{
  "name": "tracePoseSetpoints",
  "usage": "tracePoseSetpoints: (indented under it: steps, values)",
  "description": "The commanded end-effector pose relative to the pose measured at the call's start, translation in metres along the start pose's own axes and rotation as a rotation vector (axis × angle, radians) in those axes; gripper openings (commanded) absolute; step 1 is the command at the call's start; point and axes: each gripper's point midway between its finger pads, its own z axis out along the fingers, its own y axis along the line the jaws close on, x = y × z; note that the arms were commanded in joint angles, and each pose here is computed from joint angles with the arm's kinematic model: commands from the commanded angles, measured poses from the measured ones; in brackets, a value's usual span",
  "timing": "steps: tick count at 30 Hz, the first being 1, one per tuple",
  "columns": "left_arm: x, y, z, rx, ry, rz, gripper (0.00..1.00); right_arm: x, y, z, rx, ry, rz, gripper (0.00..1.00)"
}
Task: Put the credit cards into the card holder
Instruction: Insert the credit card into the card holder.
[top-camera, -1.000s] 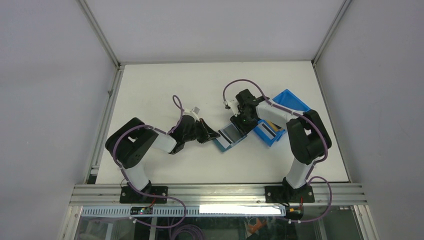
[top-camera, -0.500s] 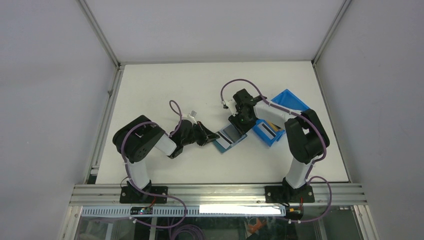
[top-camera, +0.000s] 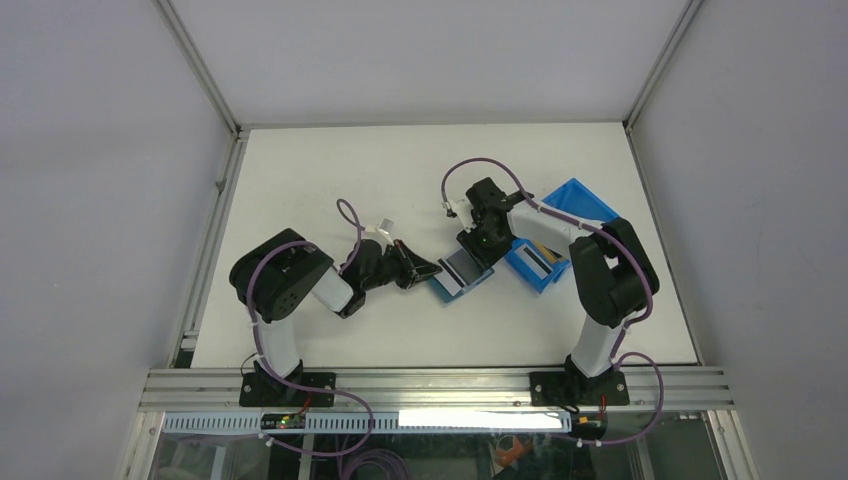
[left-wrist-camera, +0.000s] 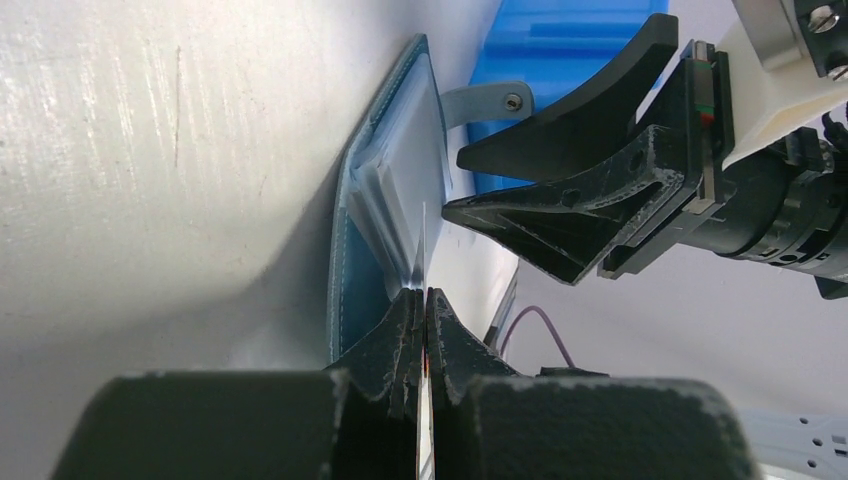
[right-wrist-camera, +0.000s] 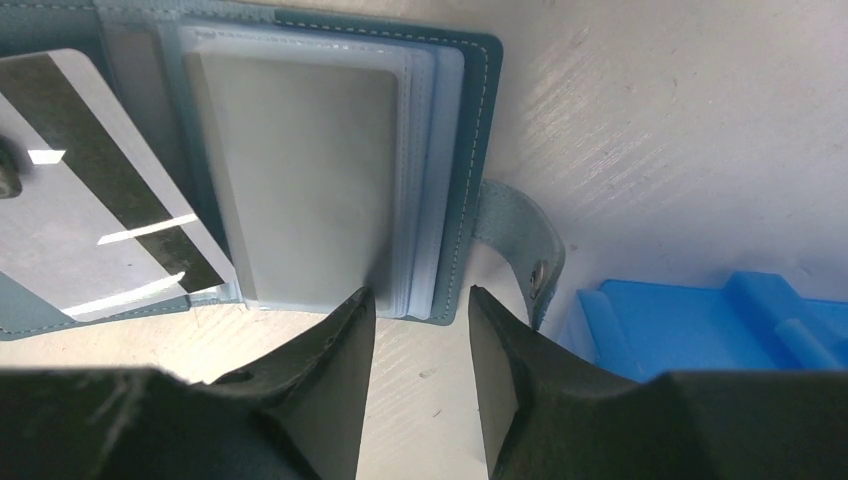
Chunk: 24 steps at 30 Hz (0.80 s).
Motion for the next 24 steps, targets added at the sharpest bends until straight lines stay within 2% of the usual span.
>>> tracePoseSetpoints:
  steps: [1, 12, 24]
  values:
    - [-0.009, -0.034, 0.0, 0.16, -0.023, 0.024, 0.0, -0.009, -0.002, 0.004, 0.016, -0.017, 0.002, 0.43]
    - [-0.011, -0.044, 0.0, 0.192, -0.025, -0.006, 0.0, -0.01, -0.001, 0.004, 0.018, -0.015, -0.003, 0.43]
    - [-0.024, -0.064, -0.011, 0.228, -0.102, -0.022, 0.0, -0.011, 0.0, 0.004, 0.016, -0.013, -0.006, 0.42]
